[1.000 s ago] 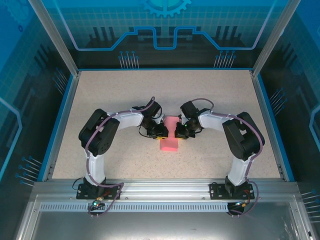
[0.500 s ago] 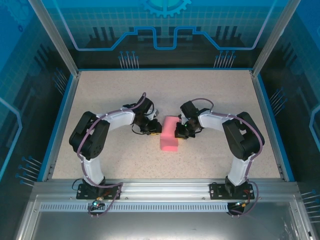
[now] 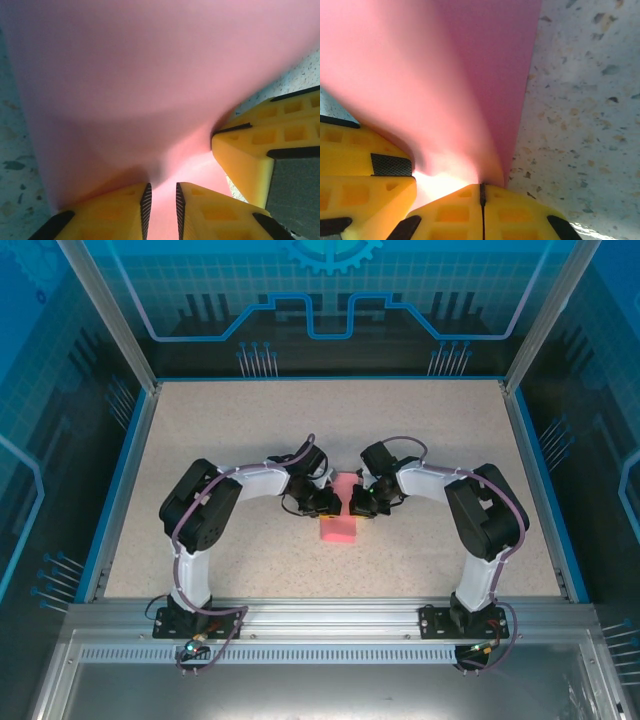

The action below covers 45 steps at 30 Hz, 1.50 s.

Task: Fold a paper plane with a square sheet of paper (fold left side to right side)

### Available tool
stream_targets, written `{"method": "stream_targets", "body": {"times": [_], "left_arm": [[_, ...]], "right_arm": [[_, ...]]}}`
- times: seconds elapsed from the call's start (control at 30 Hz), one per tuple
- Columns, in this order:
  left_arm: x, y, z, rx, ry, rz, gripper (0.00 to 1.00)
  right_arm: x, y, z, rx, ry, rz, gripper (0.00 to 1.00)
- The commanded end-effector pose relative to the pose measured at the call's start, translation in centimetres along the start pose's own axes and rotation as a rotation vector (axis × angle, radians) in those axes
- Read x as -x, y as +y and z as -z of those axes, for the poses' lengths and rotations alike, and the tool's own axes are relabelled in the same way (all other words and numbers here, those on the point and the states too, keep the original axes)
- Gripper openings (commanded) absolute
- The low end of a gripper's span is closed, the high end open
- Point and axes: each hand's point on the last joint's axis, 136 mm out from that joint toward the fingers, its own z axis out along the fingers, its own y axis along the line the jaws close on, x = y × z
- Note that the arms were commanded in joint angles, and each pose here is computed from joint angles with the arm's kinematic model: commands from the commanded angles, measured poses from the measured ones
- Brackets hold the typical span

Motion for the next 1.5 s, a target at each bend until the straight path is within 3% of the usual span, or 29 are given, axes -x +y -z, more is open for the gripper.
{"method": "stream_targets", "body": {"times": [0.0,0.23,0.33,0.67,0.93,1.47], "left_arm": [[-0.6,1.4,-0.4,0.059,0.017,0.035,0.24],[-1.5,2.6,-0.9,0.084,0.032,0.057,0.24],[-1.5,2.6,-1.0,0.086,0.031,0.058,0.24],[-1.5,2.6,-1.1,0.088,0.034,0.05,0.24],[-2.2,2.1,-0.5,0.082,0.035,0.018,0.25],[-8.0,2.0,0.5,0.048,0.11,-0.064,0.25]], "right_arm": [[-1.3,-0.6,-0.4,-0.015,0.023,0.016,0.06],[2.5,3.3,4.0,0.133,-0.13,0.109,0.07],[3.4,4.1,4.0,0.156,-0.139,0.117,0.07],[5.7,3.6,0.7,0.111,-0.099,0.094,0.06],[4.6,0.3,-1.9,-0.021,-0.01,0.018,0.06],[3.6,-1.4,-3.4,-0.074,0.06,-0.033,0.05]]}}
